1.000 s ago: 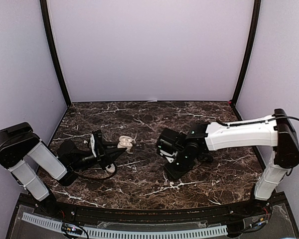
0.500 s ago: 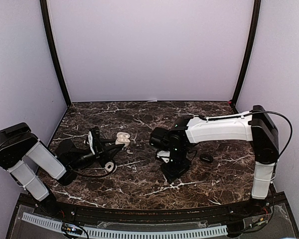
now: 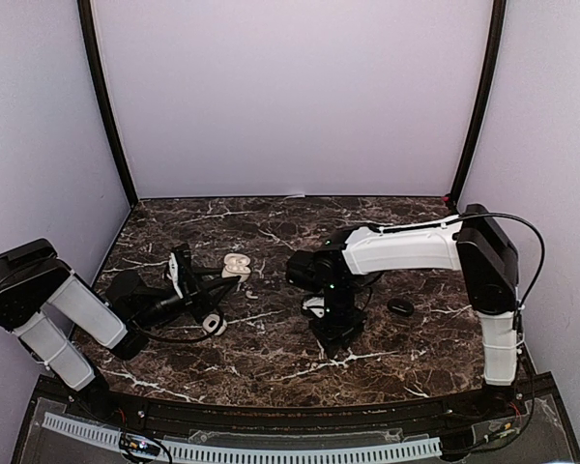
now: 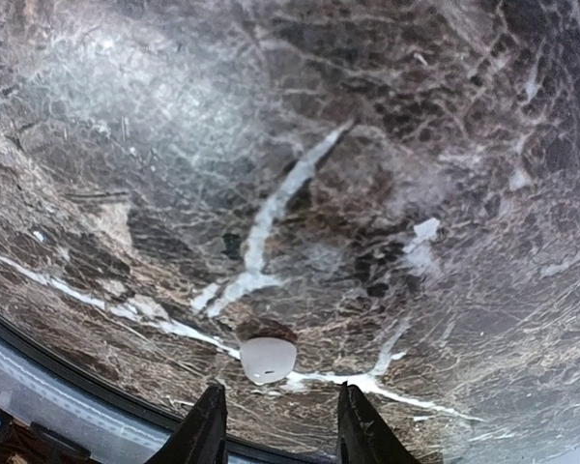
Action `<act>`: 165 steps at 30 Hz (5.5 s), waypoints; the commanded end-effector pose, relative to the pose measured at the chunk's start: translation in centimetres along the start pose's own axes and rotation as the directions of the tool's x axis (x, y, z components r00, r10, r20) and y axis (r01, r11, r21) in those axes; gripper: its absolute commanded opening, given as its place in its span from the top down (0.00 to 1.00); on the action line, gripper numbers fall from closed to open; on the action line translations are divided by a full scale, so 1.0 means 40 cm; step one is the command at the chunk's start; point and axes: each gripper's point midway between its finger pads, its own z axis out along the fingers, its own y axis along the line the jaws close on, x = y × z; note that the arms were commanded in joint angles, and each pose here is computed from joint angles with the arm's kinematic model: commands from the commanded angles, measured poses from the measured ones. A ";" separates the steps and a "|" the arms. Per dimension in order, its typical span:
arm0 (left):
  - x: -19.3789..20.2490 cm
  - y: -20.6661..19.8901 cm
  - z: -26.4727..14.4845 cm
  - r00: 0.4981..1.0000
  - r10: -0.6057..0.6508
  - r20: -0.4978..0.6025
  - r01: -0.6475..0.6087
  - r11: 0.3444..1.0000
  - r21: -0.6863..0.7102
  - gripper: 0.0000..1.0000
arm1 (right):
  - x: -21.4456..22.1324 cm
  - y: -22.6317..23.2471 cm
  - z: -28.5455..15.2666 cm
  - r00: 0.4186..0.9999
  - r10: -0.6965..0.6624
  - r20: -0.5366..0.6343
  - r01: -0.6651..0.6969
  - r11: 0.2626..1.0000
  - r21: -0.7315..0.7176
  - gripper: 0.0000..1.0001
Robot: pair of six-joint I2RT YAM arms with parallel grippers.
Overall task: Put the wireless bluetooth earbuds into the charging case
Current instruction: Pick up the left earbud from the center of the board, then insert the left earbud into the left side groove of the charging case.
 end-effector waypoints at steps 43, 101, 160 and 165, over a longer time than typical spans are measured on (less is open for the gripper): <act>-0.034 -0.001 -0.006 0.999 0.015 0.033 -0.015 1.000 0.000 0.88 | -0.033 0.015 0.022 1.000 -0.017 0.000 0.017 0.999 -0.029 0.88; -0.019 -0.129 0.003 0.997 0.013 0.076 -0.036 0.948 0.317 0.88 | -0.049 0.120 -0.606 -0.018 0.228 0.973 0.411 0.889 -0.201 0.99; 0.001 -0.292 -0.017 0.999 0.001 0.036 -0.024 0.754 0.656 0.93 | 0.118 0.260 -0.559 -0.313 -0.084 0.946 0.718 0.631 0.293 1.00; -0.012 -0.279 -0.009 0.996 0.037 0.080 -0.079 0.781 0.619 0.93 | 0.120 0.262 -0.564 -0.323 -0.092 0.942 0.718 0.625 0.307 1.00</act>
